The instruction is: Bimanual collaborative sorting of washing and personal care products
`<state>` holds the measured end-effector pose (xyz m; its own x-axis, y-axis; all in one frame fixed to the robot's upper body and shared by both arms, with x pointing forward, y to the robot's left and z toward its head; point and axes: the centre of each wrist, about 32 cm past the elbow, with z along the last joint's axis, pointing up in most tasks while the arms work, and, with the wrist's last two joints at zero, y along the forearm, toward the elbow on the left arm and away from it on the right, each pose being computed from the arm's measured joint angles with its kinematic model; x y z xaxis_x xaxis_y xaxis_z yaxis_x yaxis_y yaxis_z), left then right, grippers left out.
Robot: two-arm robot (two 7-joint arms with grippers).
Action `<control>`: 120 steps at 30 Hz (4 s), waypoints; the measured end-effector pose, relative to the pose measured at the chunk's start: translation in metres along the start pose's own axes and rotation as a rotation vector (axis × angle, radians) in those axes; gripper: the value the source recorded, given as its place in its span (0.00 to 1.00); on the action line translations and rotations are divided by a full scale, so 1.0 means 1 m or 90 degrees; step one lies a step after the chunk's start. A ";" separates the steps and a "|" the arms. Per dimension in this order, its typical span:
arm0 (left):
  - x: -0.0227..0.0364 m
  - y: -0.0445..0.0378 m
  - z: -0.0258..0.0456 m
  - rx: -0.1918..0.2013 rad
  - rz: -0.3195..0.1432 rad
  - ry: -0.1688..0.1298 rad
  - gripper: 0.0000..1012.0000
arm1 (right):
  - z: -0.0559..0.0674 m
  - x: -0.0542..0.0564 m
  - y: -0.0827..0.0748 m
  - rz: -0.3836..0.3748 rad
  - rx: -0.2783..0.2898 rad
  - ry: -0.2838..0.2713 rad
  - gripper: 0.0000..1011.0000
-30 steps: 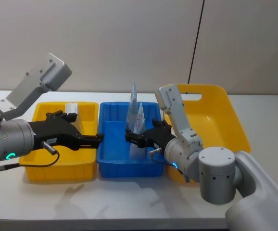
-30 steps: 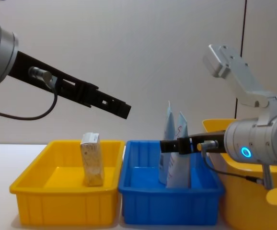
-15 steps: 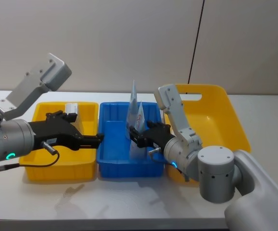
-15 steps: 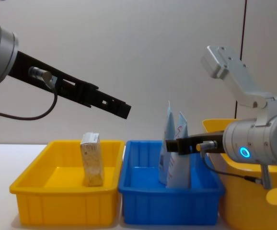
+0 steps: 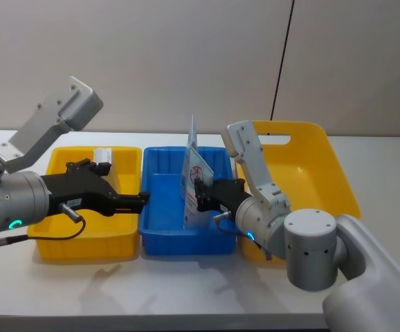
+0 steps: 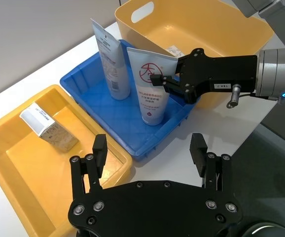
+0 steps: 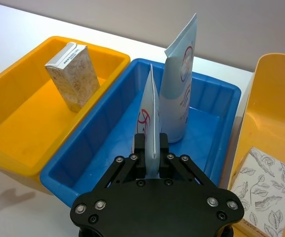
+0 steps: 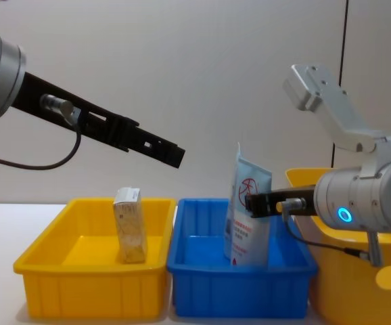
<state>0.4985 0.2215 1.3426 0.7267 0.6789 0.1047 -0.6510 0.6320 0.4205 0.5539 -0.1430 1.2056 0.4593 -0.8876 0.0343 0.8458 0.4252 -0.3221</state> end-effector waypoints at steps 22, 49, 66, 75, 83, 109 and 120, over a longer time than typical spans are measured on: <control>0.0000 0.0000 0.0000 0.000 0.000 0.000 0.99 | 0.000 0.004 -0.007 -0.001 0.048 0.000 0.09; 0.0000 0.0000 0.0000 0.000 0.000 0.000 0.99 | 0.042 0.031 -0.049 0.011 0.275 0.025 0.09; 0.0000 0.0000 0.0000 0.000 0.000 0.000 0.99 | 0.057 0.056 -0.063 -0.077 0.321 0.000 0.09; 0.0000 0.0000 0.0000 0.000 0.000 0.000 0.99 | 0.052 0.071 -0.060 -0.124 0.292 -0.012 0.09; 0.0000 0.0000 0.0000 0.000 0.000 0.000 0.99 | 0.044 0.080 -0.054 -0.152 0.255 -0.015 0.09; 0.0000 0.0000 0.0000 0.000 0.000 0.000 0.99 | 0.022 0.096 -0.037 -0.196 0.168 -0.012 0.44; 0.0000 0.0000 0.0000 0.000 0.000 0.000 0.99 | 0.020 0.098 -0.036 -0.199 0.160 -0.012 0.80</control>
<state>0.4984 0.2215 1.3426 0.7267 0.6789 0.1049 -0.6511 0.6319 0.4205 0.5739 -0.2413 1.2392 0.1718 -0.9788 0.1114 0.9846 0.1669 -0.0517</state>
